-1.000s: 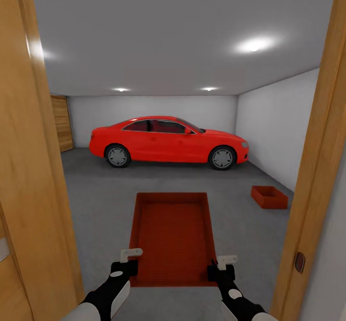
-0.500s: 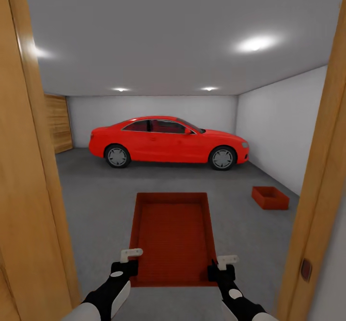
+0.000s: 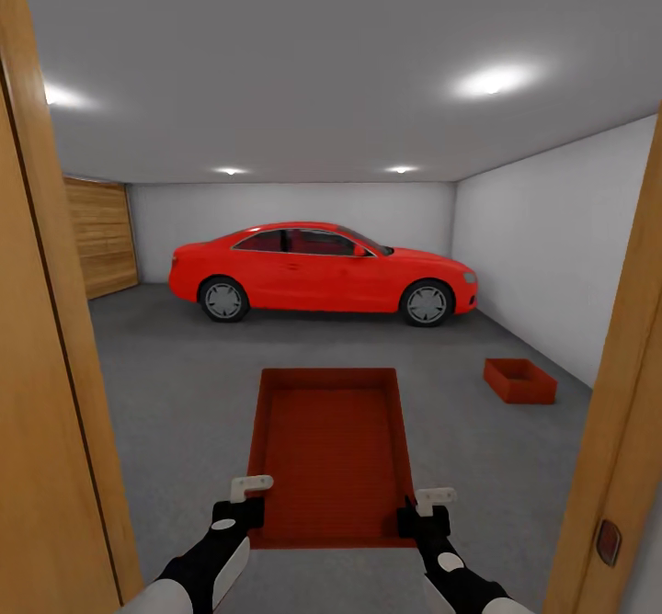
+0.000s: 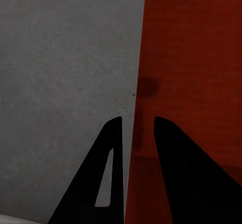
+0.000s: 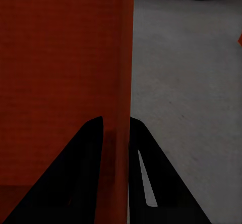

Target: Move the two storage containers from the living room to the garage. In the garage, place one container on the floor and stack the other container on top of it (either order is fine).

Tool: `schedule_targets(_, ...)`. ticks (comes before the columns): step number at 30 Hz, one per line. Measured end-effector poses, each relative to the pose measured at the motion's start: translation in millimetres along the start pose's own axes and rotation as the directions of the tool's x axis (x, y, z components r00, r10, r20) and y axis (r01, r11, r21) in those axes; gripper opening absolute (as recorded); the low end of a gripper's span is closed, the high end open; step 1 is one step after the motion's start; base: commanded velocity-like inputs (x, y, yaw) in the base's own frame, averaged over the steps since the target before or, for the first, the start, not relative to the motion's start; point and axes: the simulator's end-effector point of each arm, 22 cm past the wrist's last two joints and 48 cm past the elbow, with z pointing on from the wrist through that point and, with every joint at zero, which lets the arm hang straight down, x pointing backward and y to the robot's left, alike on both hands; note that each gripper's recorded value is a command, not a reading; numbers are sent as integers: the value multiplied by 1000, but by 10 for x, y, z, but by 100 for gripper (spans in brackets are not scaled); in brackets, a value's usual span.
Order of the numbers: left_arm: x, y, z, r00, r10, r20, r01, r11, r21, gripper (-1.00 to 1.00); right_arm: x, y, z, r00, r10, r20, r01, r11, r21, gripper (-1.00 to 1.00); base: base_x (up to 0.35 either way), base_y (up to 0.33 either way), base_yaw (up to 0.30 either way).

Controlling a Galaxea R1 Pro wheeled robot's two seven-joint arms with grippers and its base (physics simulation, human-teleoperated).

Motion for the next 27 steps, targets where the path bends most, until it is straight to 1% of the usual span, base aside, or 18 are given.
schedule_targets(5, -1, 1, 0, 1000, 0, 0, 0, 1000, 0, -100, 0, 0, 0, 1000, 0, 0, 0, 1000, 0, -100, 0, -13, 0)
schedule_targets(12, 1, -1, 0, 1000, 0, -1, 0, 1000, 0, -100, 1, -1, 0, 1000, 0, 0, 0, 1000, 0, -100, 0, -92, 0)
schedule_targets(24, 2, -1, -1, 1000, -1, -1, 1, 1000, -1, -100, 1, -2, 0, 1000, -1, 0, 1, 1000, 0, -100, 0, -6, 0)
schedule_targets(27, 2, -1, -3, 1000, -1, -1, 1, 1000, -1, -100, -1, -2, -1, 1000, -2, 0, 2, 1000, -1, -100, 89, 0, 0)
